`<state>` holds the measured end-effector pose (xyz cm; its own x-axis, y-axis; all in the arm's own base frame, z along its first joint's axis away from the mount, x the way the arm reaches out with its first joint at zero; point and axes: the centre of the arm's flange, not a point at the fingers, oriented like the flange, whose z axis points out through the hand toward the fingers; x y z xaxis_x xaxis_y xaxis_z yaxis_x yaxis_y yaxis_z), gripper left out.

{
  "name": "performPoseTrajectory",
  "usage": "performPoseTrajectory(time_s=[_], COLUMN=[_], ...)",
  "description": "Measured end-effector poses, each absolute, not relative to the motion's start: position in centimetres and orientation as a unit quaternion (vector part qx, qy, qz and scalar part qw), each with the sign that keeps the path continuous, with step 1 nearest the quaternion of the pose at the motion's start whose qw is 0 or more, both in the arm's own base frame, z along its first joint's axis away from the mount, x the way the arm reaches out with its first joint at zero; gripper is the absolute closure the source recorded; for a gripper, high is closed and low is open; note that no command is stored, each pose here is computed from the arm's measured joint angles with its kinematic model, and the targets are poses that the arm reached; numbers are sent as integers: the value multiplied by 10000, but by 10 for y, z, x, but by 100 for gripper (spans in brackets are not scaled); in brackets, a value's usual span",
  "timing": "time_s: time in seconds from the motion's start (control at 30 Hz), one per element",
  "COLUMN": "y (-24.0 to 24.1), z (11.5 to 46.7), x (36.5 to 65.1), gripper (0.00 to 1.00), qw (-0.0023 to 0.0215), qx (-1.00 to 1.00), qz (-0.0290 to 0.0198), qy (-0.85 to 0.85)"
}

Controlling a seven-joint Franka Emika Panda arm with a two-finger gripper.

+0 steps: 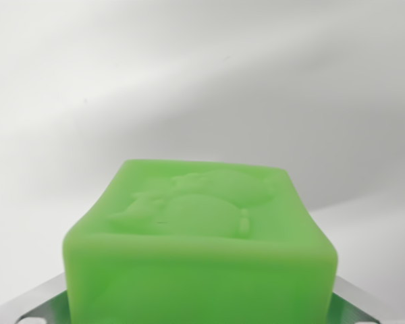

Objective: Stack cube

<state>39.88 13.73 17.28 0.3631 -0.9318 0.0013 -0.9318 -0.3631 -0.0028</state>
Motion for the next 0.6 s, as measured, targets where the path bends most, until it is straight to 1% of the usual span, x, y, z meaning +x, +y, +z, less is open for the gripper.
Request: performPoseTrajectory(time_s=[0.2, 0.3, 0.5, 0.6], y=[138, 137, 137, 137], z=[189, 198, 217, 226], x=[399, 399, 399, 399], gripper=[100, 100, 100, 100], qw=[13, 10, 17, 14], qx=[-8256, -8255, -8252, -8251], qz=[-19, -16, -23, -23], qy=[5642, 5645, 5649, 5649])
